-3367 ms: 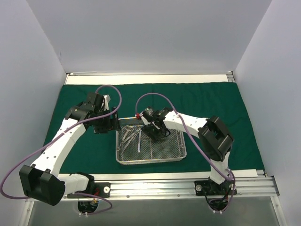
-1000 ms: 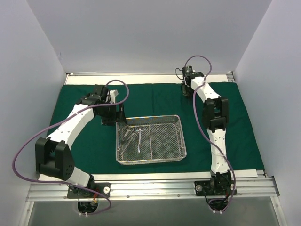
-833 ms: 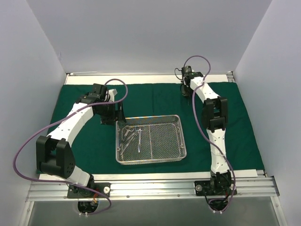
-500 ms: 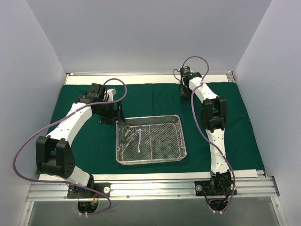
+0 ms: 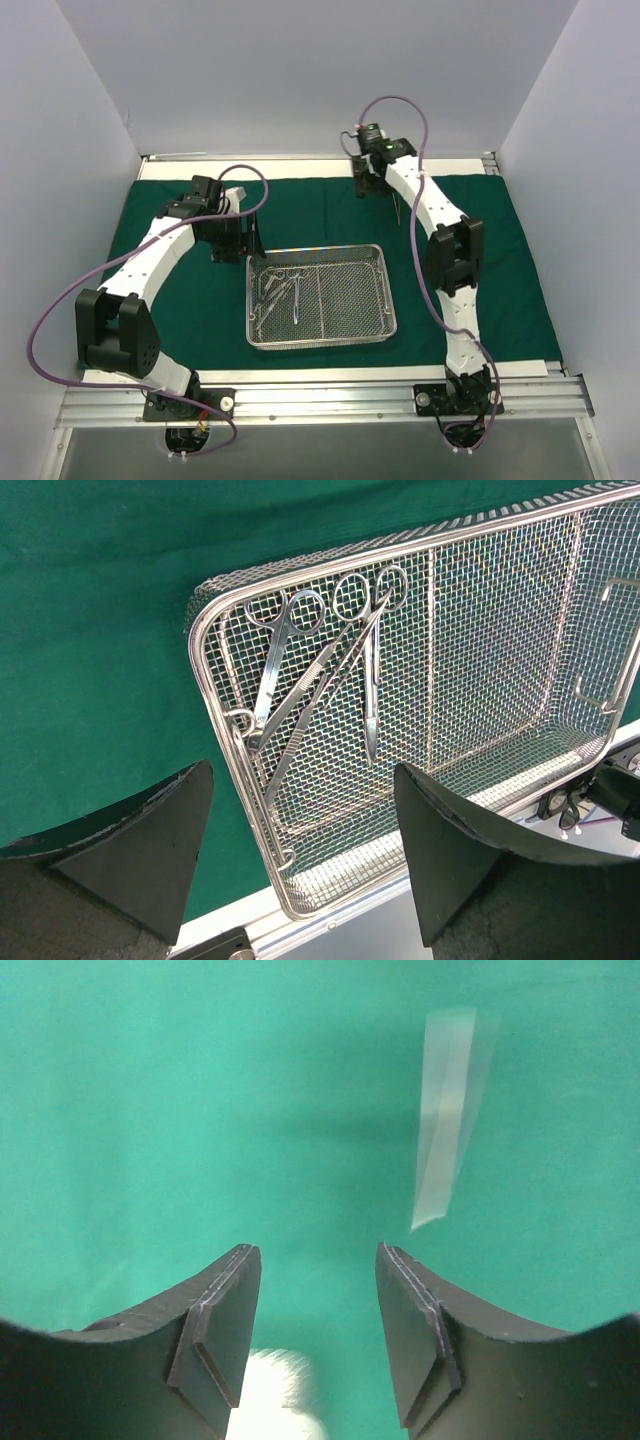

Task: Open and lay out the surgical kit
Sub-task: Place the medical item in the surgical kit, then pick up the medical item from the container.

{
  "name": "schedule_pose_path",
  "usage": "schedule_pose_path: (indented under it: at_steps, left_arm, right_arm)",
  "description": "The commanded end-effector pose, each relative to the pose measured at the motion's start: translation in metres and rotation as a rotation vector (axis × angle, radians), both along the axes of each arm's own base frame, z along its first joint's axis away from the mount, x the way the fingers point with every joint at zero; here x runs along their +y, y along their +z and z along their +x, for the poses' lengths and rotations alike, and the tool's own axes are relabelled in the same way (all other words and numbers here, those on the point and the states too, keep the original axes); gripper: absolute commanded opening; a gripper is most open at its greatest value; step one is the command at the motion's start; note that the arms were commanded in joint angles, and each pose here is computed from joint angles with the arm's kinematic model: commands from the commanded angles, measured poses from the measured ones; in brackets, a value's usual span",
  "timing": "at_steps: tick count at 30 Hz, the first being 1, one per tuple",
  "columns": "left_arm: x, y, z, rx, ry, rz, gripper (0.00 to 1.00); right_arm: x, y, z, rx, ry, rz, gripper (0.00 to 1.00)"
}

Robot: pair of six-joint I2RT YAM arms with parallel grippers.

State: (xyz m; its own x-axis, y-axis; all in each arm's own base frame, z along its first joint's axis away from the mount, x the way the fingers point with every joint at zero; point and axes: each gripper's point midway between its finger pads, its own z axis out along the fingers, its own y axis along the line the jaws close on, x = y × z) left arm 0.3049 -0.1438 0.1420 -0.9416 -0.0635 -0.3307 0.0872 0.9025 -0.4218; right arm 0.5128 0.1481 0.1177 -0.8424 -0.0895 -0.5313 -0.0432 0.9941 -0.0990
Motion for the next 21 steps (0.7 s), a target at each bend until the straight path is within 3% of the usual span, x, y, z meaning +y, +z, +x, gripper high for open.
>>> schedule_pose_path:
  at_steps: [1, 6, 12, 21]
  left_arm:
    - [0.0, 0.025, 0.005, -0.07, 0.017, -0.029, 0.82]
    - [0.0, 0.03, -0.006, -0.067, 0.036, -0.045, 0.78]
    - [0.019, 0.028, -0.022, -0.051, 0.125, 0.026, 0.72]
    - [0.058, 0.029, -0.046, -0.043, 0.282, 0.181, 0.68]
  right_arm:
    - [0.094, 0.054, -0.09, 0.028, 0.248, 0.165, 0.48]
    - [0.167, 0.068, -0.159, -0.012, 0.388, 0.301, 0.44]
    - [0.206, 0.05, -0.205, 0.058, 0.412, 0.378, 0.42]
    - [0.231, 0.007, -0.217, 0.154, 0.3, 0.423, 0.36]
